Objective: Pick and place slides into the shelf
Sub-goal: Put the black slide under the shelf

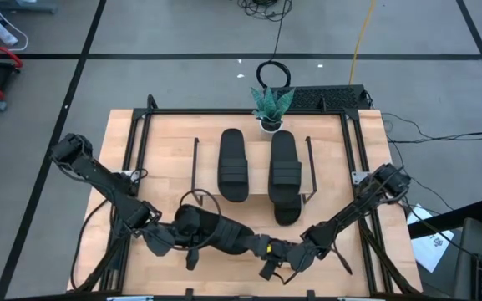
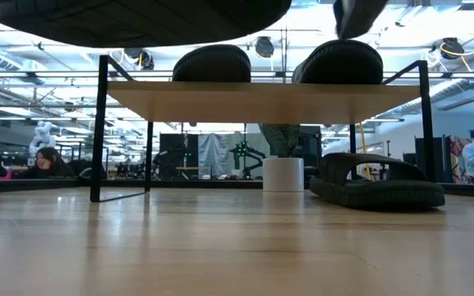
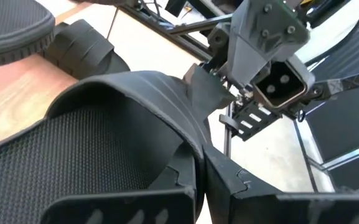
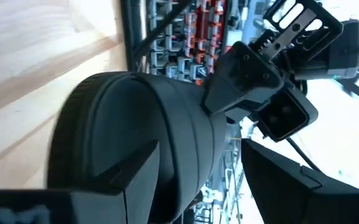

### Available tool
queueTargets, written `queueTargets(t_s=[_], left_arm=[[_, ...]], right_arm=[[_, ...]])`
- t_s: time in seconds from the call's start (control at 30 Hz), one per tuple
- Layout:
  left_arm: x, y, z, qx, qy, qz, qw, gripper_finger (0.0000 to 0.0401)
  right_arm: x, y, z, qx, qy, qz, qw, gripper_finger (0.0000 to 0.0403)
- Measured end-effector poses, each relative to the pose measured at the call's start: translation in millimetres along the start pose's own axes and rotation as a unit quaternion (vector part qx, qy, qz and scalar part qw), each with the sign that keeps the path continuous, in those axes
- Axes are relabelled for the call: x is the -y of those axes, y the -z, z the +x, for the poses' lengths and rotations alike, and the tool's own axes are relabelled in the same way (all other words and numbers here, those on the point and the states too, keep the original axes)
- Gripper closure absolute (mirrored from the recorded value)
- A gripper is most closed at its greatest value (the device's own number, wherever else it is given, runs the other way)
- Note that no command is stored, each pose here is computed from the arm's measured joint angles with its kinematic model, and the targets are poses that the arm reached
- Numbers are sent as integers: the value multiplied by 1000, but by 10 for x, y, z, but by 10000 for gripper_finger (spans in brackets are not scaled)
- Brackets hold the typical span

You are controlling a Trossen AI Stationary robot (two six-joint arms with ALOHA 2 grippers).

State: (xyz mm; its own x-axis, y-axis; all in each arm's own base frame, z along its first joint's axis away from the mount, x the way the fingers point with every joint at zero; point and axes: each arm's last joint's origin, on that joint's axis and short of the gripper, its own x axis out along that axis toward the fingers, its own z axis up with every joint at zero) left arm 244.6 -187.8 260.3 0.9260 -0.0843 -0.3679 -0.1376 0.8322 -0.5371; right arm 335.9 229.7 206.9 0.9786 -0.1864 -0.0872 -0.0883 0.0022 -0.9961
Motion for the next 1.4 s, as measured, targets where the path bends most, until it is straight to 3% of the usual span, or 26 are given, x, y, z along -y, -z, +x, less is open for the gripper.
queueTargets(t_s=[0.5, 0.97, 1.2, 1.4], left_arm=[[-9, 58, 246, 5, 24, 7, 1000, 398], [41, 29, 236, 20, 48, 30, 998, 400], [54, 42, 242, 15, 58, 29, 998, 400], [61, 55, 236, 15, 57, 31, 998, 400]], right_arm=[[-38, 54, 61, 4, -10, 15, 1000, 186], [1, 133, 132, -17, 4, 55, 998, 201], [7, 184, 208, 30, -3, 98, 995, 234], [-15, 225, 247, 27, -13, 116, 993, 296]])
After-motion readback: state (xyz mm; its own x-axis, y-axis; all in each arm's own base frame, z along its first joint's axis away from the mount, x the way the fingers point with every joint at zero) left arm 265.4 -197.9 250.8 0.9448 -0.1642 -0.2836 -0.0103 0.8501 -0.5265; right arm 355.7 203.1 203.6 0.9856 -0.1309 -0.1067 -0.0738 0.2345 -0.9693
